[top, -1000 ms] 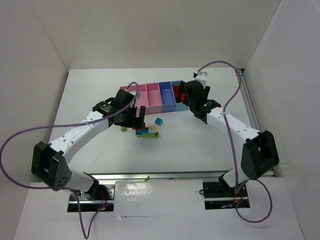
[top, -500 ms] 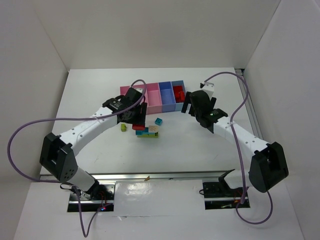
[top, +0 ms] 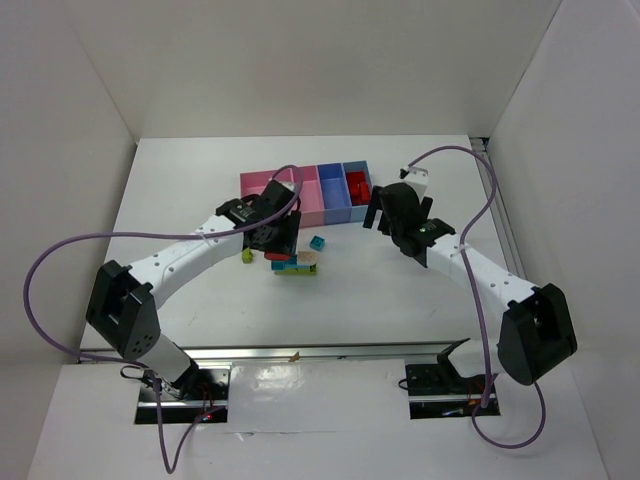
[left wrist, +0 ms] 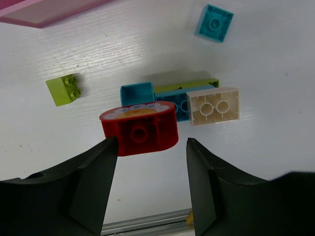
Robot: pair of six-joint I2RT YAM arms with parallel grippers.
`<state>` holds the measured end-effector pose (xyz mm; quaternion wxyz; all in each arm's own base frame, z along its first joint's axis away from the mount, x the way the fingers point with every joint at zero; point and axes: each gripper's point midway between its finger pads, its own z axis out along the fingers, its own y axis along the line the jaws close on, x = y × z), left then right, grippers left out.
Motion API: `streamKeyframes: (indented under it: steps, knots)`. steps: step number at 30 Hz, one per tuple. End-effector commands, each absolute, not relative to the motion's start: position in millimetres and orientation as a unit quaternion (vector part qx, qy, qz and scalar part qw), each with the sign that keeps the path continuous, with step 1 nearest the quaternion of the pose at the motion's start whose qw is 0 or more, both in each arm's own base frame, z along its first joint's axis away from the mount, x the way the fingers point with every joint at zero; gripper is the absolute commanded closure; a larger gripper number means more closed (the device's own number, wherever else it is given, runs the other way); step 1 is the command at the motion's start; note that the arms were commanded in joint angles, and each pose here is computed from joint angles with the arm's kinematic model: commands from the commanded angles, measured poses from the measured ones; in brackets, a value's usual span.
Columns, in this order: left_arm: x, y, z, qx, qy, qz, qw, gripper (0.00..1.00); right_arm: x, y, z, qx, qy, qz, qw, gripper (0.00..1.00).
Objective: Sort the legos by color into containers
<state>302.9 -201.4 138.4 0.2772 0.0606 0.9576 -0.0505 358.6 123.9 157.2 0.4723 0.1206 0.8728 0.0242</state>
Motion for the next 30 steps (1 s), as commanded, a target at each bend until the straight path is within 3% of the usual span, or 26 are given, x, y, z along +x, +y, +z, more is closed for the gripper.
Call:
streamKeyframes:
  steps: [1, 13, 17, 21, 26, 30]
  knots:
    - [307, -202, 142, 0.046, 0.956, -0.045, 0.285, 0.32, 357, 120, 160, 0.129, 0.868, 0.022, 0.478, 0.03]
    - [310, -196, 132, 0.024, 0.959, -0.021, 0.280, 0.33, 354, 122, 141, 0.120, 0.881, 0.017, 0.458, 0.03]
    - [312, -194, 129, 0.017, 0.960, -0.015, 0.279, 0.41, 354, 122, 138, 0.119, 0.883, 0.014, 0.454, 0.03]
    - [312, -195, 125, 0.018, 0.961, -0.012, 0.275, 0.41, 354, 122, 138, 0.119, 0.883, 0.014, 0.454, 0.03]
    - [312, -195, 122, 0.019, 0.962, -0.010, 0.272, 0.50, 354, 124, 137, 0.117, 0.884, 0.019, 0.452, 0.03]
    - [314, -198, 135, 0.017, 0.958, -0.024, 0.284, 0.65, 348, 142, 137, 0.082, 0.894, 0.062, 0.435, 0.03]
